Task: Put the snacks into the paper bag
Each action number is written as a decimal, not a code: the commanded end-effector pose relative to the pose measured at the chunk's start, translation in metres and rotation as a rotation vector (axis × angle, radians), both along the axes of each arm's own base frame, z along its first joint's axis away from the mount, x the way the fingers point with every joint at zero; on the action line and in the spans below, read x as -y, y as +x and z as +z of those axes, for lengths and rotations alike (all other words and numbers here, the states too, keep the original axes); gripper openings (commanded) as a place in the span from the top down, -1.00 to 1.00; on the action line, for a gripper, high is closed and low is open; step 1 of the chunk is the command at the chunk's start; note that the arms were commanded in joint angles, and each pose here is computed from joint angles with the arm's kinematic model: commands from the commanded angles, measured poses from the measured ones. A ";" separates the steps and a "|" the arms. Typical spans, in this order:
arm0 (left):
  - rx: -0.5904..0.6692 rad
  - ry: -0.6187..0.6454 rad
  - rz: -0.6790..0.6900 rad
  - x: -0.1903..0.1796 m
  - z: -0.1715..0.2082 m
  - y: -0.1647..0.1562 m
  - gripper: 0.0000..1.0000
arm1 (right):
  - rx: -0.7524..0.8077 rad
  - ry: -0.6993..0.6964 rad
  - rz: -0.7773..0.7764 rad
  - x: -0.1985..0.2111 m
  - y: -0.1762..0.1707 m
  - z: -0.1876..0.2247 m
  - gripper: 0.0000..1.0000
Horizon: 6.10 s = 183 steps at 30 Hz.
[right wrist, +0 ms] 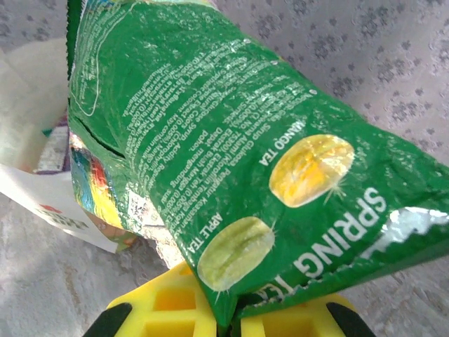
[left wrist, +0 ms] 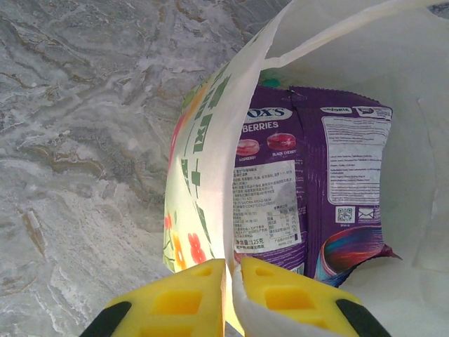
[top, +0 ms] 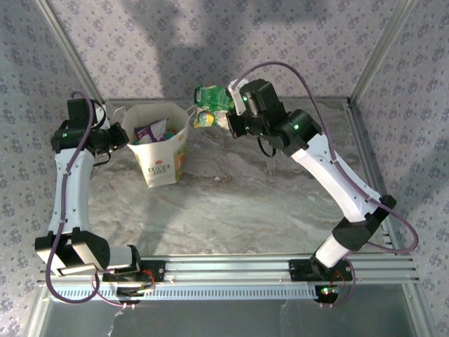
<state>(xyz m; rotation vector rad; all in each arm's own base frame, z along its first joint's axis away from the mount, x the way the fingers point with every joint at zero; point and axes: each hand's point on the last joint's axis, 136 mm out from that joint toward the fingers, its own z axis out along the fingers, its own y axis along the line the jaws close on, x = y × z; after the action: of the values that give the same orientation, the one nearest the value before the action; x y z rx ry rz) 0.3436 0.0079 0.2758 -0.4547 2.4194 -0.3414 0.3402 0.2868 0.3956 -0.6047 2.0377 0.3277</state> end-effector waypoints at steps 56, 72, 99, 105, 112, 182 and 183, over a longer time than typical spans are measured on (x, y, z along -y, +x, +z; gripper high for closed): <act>0.027 -0.028 0.016 -0.006 0.003 -0.010 0.70 | -0.067 0.274 0.446 -0.193 0.021 -0.007 1.00; 0.030 -0.017 0.009 -0.009 0.005 -0.011 0.70 | -0.061 0.314 0.479 -0.214 0.028 -0.018 1.00; 0.042 -0.023 0.019 -0.014 0.009 -0.013 0.70 | -0.031 0.323 0.447 -0.225 0.050 -0.033 1.00; 0.043 -0.028 0.021 -0.014 0.010 -0.013 0.70 | 0.007 0.313 0.432 -0.222 0.055 -0.027 1.00; 0.048 -0.032 0.021 -0.013 0.012 -0.012 0.70 | 0.016 0.282 0.432 -0.224 0.064 -0.041 0.93; 0.065 -0.041 0.004 -0.012 0.024 -0.003 0.58 | -0.272 0.307 0.005 -0.122 0.091 -0.058 -0.06; 0.069 -0.041 0.002 -0.012 0.026 -0.001 0.57 | -0.290 0.313 0.004 -0.123 0.093 -0.062 -0.06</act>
<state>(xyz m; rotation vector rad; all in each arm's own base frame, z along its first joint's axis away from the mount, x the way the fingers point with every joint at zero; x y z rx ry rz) 0.3402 0.0198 0.2913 -0.4809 2.3630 -0.3871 0.4292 0.3986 0.3439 -0.3935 2.1693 0.6839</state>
